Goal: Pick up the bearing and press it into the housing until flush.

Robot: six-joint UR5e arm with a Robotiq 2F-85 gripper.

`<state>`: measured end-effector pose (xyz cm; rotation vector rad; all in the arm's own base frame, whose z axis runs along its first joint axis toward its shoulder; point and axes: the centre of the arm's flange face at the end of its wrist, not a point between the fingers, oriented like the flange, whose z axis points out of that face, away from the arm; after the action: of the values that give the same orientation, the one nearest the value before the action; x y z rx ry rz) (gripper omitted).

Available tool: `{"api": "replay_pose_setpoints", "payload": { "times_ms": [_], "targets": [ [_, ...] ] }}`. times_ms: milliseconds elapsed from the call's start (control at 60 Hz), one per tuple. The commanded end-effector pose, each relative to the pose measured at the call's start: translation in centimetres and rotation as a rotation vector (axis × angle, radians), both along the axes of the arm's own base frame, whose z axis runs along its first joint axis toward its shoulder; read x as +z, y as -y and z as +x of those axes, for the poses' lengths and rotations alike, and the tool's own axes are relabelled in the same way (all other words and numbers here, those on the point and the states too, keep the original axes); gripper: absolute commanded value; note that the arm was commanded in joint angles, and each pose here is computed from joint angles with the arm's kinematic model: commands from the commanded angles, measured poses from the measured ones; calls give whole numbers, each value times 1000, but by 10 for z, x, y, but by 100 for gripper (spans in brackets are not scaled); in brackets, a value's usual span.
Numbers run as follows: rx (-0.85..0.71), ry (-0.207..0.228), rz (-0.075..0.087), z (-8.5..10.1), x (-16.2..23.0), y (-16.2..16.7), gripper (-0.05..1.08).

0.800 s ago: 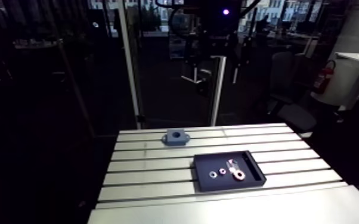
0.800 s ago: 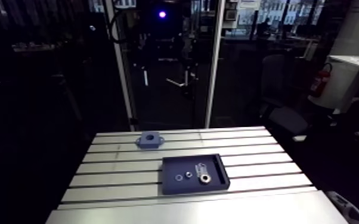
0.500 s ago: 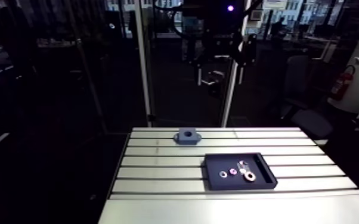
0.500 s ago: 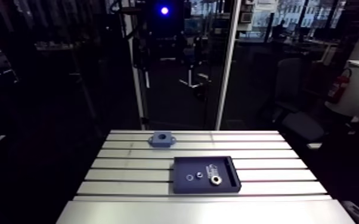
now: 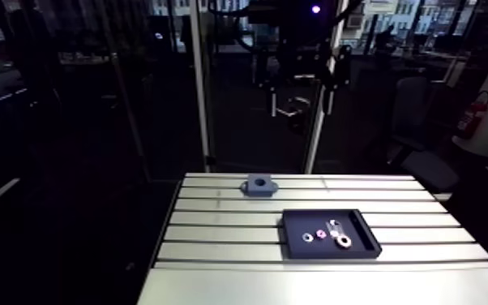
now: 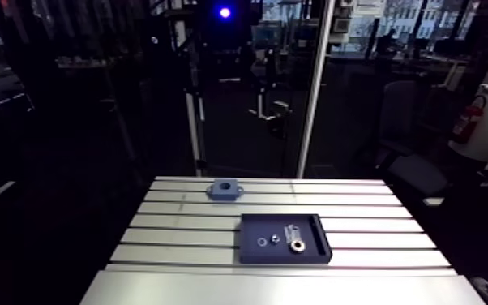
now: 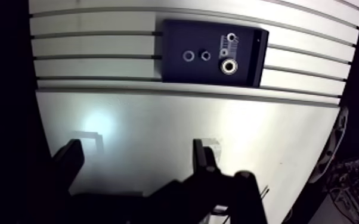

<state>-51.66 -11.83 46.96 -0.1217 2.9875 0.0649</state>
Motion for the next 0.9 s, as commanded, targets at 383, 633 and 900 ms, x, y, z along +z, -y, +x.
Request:
{"api": "replay_pose_setpoints", "payload": {
  "times_ms": [383,633,900],
  "targets": [
    [-29,-70,-5,-16,-54,-90,1],
    [-22,-108,-4,-14,-84,-102,1],
    [-34,-148,1,-12,-118,-110,1]
  ]
}}
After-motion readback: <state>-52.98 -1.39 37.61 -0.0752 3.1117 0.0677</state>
